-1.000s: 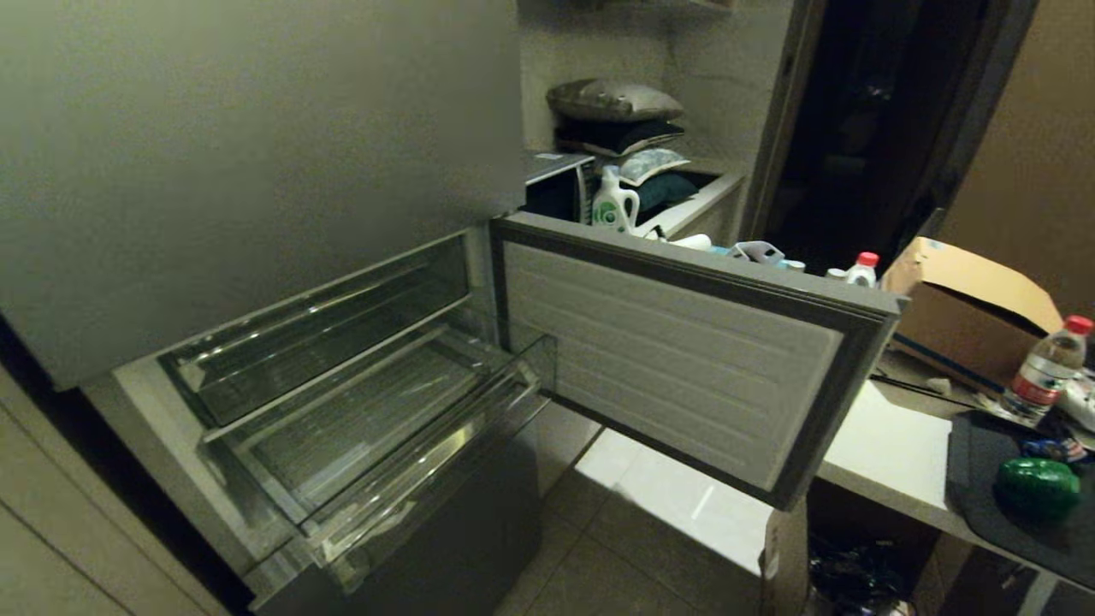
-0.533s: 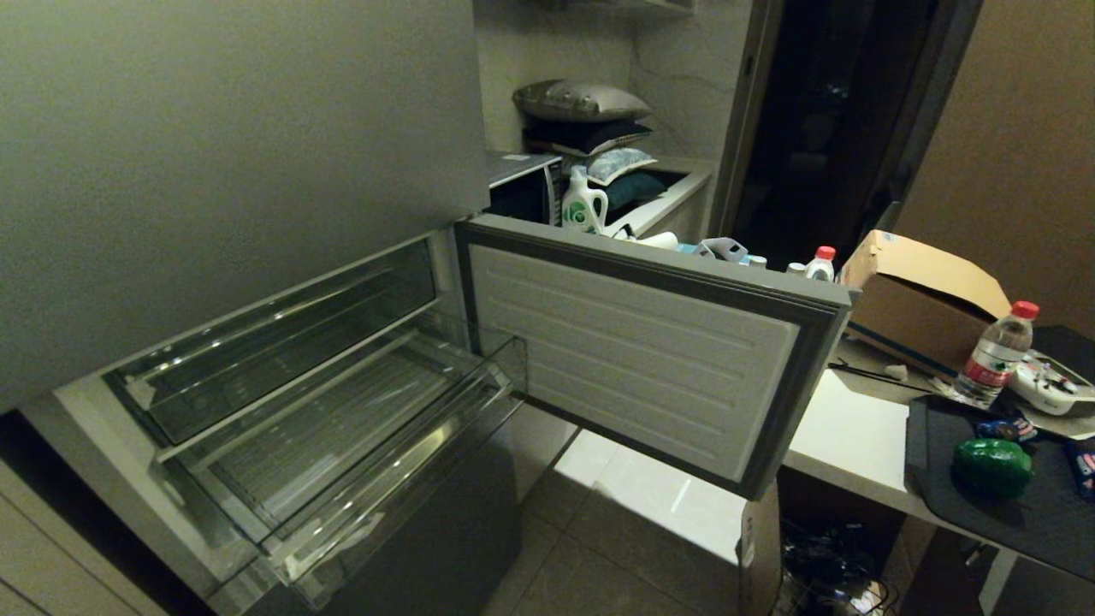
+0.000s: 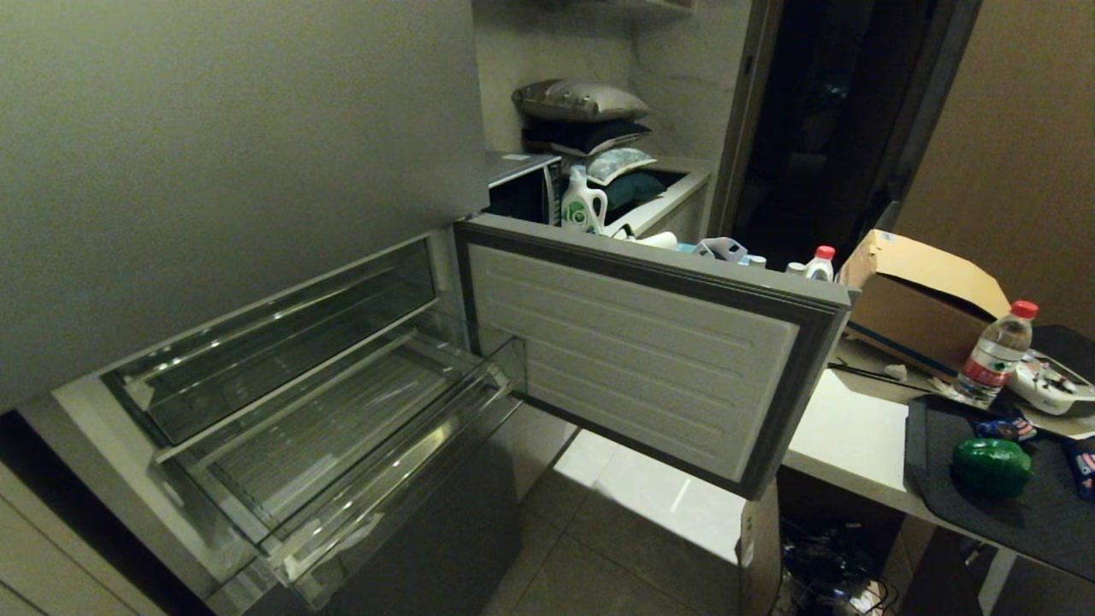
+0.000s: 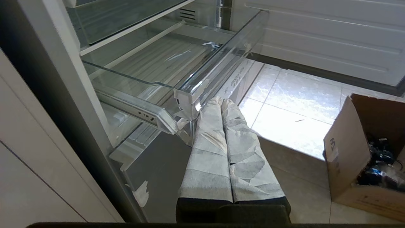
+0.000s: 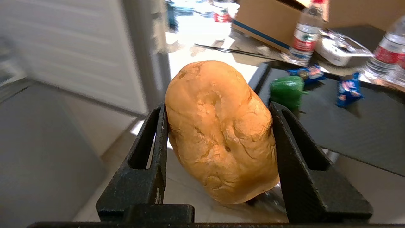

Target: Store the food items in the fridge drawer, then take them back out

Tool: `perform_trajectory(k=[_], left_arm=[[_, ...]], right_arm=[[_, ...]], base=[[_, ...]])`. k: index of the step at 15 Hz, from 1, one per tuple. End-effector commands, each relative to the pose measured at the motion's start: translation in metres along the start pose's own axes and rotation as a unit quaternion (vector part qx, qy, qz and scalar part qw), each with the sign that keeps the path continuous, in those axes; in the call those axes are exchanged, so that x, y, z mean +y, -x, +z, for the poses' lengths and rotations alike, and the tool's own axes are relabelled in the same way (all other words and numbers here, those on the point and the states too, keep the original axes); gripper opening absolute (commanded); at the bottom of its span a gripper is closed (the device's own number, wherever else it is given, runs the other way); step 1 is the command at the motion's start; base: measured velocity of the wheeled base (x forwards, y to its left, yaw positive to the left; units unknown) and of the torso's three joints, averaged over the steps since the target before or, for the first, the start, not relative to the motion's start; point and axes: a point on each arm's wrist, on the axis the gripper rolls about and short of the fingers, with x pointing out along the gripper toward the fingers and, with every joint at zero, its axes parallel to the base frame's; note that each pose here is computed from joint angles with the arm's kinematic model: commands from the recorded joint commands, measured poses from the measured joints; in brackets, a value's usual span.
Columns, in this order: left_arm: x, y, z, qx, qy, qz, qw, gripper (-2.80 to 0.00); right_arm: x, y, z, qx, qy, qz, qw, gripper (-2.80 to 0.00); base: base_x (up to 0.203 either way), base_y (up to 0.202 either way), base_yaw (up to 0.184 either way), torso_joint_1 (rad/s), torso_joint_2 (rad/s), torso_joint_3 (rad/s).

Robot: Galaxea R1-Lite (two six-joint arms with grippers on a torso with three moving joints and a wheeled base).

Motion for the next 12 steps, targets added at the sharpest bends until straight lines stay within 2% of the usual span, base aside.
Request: perform_trajectory(k=[1,3,5,8,12], left_arm=[[0.0,0.0,0.0,0.0,0.0,0.0,1.0,-2.8],[0.0,0.0,0.0,0.0,0.0,0.0,1.0,-2.8],[0.0,0.0,0.0,0.0,0.0,0.0,1.0,-2.8],[0.0,0.0,0.0,0.0,0.0,0.0,1.0,-2.8],[0.0,0.0,0.0,0.0,0.0,0.0,1.0,-2.8]], right_arm=[[0.001,-0.056,0.014,0.097,-0.001,-0.044,0.994,-2.8],[-0.014,-0.092,0.023,0.124,-0.028,-0.091,0.988,-2.8],[-0.035,-0.127,0.028,0.149,-0.064,-0.118,0.98,-2.8],[-0.067,-0.166,0.017,0.176,-0.111,-0.158,0.965,-2.8],[-0.119,-0.207,0.001,0.163,-0.132,-0.215,0.954,-2.8]], base=[[0.0,0.0,0.0,0.0,0.0,0.0],[0.0,0.0,0.0,0.0,0.0,0.0],[0.0,0.0,0.0,0.0,0.0,0.0],[0.0,0.0,0.0,0.0,0.0,0.0],[0.0,0.0,0.0,0.0,0.0,0.0]])
